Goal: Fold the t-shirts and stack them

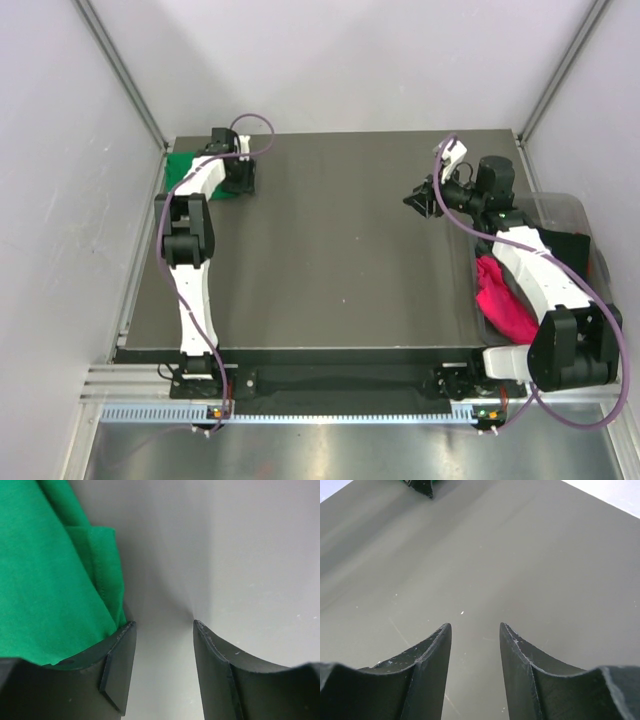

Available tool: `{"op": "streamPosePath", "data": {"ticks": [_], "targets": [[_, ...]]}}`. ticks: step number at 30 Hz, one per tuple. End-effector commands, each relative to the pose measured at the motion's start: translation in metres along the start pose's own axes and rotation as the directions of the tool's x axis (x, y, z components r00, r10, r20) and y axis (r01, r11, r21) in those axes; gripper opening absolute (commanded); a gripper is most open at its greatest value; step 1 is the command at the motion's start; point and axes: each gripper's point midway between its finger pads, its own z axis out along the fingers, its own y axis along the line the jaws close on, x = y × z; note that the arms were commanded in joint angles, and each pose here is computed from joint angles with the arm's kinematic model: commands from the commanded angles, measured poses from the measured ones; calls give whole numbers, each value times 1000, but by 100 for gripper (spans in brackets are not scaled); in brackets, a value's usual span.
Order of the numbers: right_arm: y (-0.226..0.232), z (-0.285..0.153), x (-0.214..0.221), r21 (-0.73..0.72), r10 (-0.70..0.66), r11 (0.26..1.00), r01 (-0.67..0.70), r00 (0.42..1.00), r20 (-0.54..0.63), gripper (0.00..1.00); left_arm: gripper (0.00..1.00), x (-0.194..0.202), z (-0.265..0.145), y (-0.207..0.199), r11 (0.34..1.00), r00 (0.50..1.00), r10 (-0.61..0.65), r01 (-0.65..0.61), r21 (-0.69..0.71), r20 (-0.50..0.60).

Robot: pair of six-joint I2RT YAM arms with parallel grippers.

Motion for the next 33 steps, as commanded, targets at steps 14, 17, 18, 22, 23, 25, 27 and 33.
{"op": "streamPosePath", "data": {"ticks": [14, 17, 18, 22, 23, 25, 27, 33], "targets": [[0, -8, -18, 3, -56, 998, 56, 995, 77, 45, 56, 10, -21, 27, 999, 999, -39, 39, -10, -2], [-2, -8, -19, 9, -59, 998, 59, 995, 78, 45, 63, 10, -26, 17, 1000, 1000, -5, 5, 12, -2], [-3, -8, -19, 10, -60, 998, 60, 995, 75, 45, 67, 9, -28, 14, 1000, 1000, 7, -7, 15, 1], [-8, -10, -24, 36, -71, 997, 69, 995, 66, 45, 99, 2, -50, -29, 992, 995, 99, -100, 73, 17], [-9, -11, -27, 42, -72, 997, 69, 995, 67, 45, 99, 2, -55, -36, 990, 993, 114, -116, 78, 23], [-13, -15, -32, 73, -75, 995, 70, 995, 67, 47, 99, -9, -78, -57, 983, 987, 147, -154, 104, 67], [-15, -18, -34, 92, -89, 992, 83, 994, 63, 54, 99, -10, -95, -73, 975, 984, 159, -170, 141, 85], [-21, -17, -13, 134, 20, 991, -9, 997, -80, 99, 99, -19, -162, -106, 950, 974, 149, -188, 248, 169]]}}
